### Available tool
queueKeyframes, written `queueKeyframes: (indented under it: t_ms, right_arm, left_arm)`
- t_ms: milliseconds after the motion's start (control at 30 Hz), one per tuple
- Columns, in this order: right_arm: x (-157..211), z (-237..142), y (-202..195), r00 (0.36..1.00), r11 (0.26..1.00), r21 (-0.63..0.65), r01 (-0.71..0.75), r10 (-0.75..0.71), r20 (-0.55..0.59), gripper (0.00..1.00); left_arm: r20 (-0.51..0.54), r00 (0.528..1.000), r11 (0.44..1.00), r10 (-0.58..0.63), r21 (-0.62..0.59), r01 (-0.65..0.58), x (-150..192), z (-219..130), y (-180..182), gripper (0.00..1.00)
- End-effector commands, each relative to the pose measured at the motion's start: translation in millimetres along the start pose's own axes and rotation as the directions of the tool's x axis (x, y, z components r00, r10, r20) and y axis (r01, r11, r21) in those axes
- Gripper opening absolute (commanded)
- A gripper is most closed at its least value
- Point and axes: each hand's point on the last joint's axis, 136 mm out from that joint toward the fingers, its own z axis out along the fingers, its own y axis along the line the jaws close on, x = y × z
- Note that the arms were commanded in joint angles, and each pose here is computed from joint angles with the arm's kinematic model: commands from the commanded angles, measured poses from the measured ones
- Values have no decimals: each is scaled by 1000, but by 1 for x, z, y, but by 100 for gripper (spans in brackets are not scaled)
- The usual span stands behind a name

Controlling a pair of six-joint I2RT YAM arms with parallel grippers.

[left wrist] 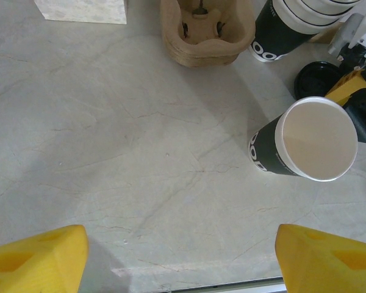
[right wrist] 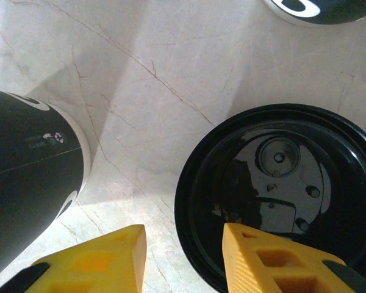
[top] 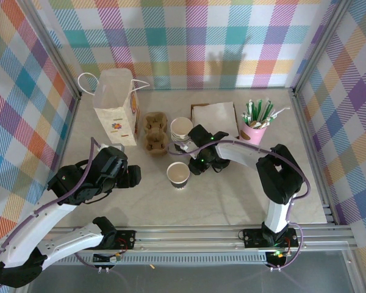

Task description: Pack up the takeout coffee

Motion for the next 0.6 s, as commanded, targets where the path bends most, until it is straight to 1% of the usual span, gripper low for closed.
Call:
queueKeyframes:
  t_ms: [0, 300, 567]
  right_arm:
    - [-1, 5, -3, 1000, 1000, -2, 19, -19, -25, 41]
    - [1, 17, -7, 997, 999, 12, 48, -48, -60, 42]
    - [3, 25, -8, 995, 998, 25, 63, -61, -81, 35]
  left_arm:
    - [40, 999, 1000, -5, 10, 5, -9, -8, 1, 80]
    - [38, 999, 1000, -7, 2, 7, -6, -9, 5, 80]
    - [39, 999, 1000, -8, 1, 8, -5, -10, 6, 80]
